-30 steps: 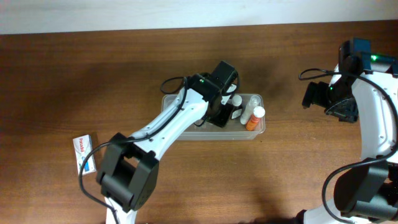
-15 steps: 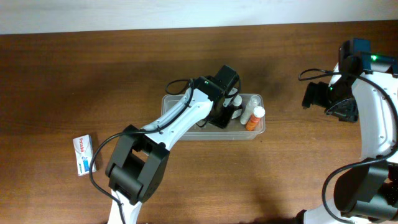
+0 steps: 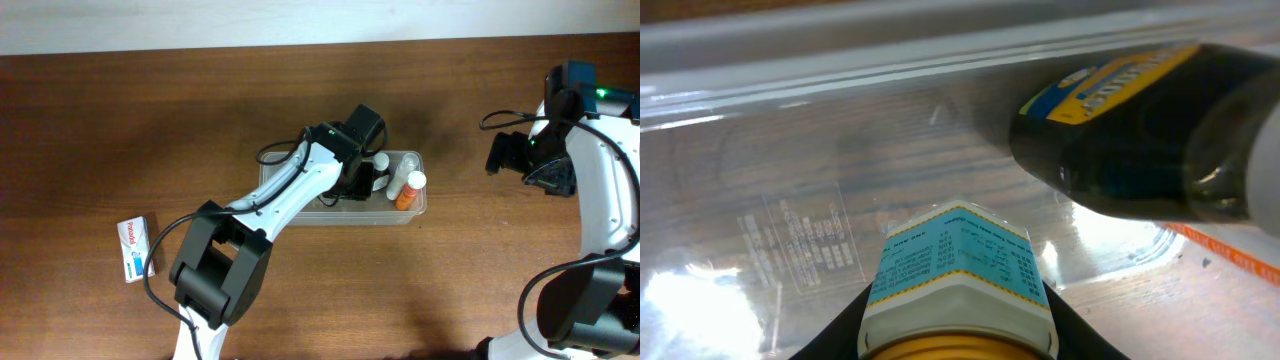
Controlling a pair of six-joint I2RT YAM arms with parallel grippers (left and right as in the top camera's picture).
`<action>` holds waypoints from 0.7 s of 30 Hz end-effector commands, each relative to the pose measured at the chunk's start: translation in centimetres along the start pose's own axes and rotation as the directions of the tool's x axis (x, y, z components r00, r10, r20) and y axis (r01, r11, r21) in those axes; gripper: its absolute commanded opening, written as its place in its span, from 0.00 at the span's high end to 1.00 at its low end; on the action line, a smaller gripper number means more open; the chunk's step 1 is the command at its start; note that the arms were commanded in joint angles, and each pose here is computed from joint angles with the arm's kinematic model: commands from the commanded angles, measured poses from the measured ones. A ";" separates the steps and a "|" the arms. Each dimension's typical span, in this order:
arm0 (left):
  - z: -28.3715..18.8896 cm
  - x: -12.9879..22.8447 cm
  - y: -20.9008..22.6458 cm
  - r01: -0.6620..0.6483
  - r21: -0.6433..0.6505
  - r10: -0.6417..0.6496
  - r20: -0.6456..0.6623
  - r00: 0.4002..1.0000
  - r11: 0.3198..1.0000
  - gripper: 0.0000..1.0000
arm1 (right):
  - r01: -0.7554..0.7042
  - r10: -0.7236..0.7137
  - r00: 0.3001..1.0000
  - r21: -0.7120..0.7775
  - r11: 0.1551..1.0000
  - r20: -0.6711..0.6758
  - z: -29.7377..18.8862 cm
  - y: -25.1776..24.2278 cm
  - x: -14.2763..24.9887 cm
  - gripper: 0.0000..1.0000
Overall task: Pack container
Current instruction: 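Lower the gold-lidded jar into the container and open the left gripper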
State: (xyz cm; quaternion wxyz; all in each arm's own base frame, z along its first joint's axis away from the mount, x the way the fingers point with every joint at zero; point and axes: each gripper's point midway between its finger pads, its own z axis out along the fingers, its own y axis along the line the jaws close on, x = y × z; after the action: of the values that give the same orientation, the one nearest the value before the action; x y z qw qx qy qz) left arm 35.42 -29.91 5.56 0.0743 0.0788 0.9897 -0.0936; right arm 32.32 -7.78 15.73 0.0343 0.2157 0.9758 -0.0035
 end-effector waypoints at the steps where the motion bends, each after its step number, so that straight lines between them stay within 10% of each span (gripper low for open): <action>1: 0.1 0.0 -0.2 0.067 -0.003 -0.067 0.005 0.998 0.998 0.99 | 0.004 -0.004 1.000 0.008 1.000 -0.013 0.3 -0.2 0.2 0.04; 21: 2.5 2.8 -0.5 0.065 -0.001 -0.065 -0.054 0.996 0.998 0.96 | 0.004 -0.004 1.000 0.008 1.000 -0.017 0.3 -0.2 0.4 0.04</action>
State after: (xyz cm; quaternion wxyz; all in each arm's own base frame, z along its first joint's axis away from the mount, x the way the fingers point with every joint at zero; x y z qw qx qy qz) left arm 33.97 -30.07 3.49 0.0575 0.0457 0.9929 -0.0931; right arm 32.17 -7.75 15.72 0.0313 0.2159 0.9759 -0.0034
